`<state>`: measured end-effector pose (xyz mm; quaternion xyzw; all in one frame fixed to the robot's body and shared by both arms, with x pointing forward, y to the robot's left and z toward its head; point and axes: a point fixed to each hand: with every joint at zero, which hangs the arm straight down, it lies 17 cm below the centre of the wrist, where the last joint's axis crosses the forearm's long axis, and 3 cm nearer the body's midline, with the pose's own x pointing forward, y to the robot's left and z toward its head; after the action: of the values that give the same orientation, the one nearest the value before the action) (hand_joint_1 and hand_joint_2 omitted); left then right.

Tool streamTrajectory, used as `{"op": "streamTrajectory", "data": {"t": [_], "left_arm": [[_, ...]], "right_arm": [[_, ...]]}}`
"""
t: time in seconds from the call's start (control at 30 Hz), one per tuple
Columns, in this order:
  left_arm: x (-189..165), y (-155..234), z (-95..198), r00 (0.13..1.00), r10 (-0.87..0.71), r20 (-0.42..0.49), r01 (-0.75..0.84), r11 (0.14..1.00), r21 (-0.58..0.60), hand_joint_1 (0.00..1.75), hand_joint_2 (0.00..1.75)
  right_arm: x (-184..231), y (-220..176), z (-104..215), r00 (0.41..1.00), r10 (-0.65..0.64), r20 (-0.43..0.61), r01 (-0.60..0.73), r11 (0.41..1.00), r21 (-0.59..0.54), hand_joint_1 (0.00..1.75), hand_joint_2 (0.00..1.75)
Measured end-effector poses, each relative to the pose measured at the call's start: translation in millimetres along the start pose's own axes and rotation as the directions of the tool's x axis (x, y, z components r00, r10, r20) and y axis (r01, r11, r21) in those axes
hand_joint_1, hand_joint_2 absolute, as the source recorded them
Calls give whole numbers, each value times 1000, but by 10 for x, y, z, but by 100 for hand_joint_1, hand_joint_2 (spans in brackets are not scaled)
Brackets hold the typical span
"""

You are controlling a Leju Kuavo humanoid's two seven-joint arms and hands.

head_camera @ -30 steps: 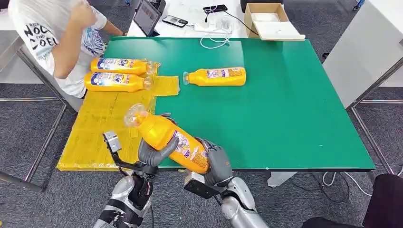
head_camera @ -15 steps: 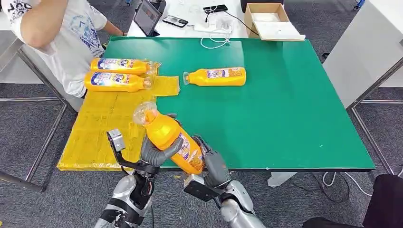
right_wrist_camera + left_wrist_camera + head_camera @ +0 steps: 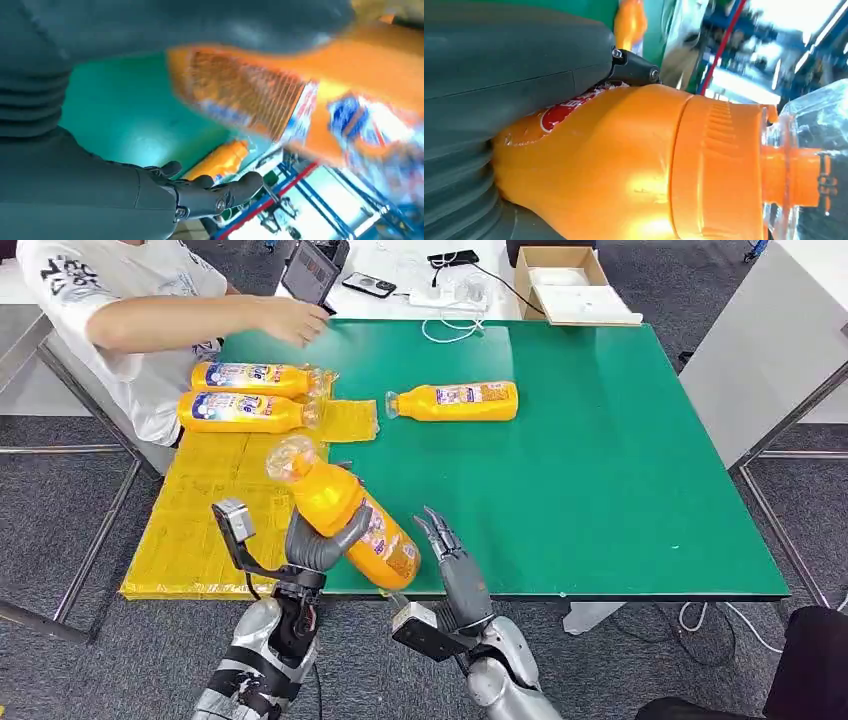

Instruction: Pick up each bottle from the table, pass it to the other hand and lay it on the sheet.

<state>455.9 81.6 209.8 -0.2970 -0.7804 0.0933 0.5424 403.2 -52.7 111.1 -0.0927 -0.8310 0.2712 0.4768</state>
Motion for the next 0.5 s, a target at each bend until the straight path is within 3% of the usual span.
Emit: {"op": "streamTrajectory", "data": {"t": [0.07, 0.13, 0.27, 0.5], "left_arm": [[71, 138, -56, 998, -57, 31, 55, 997, 51, 175, 175], [240, 369, -107, 961, -257, 102, 240, 958, 156, 175, 175], [716, 668, -168, 699, -690, 189, 603, 711, 362, 175, 175], [935, 787, -246, 444, -879, 171, 758, 471, 452, 175, 175]], "right_arm": [[45, -70, -6, 1000, -4, 10, 4, 999, -33, 0, 0], [127, -261, -25, 999, -20, 34, 24, 993, -115, 0, 0], [354, -723, -95, 994, -57, 95, 82, 955, -284, 0, 0], [616, -1280, -126, 986, -66, 153, 132, 870, -475, 0, 0]]}}
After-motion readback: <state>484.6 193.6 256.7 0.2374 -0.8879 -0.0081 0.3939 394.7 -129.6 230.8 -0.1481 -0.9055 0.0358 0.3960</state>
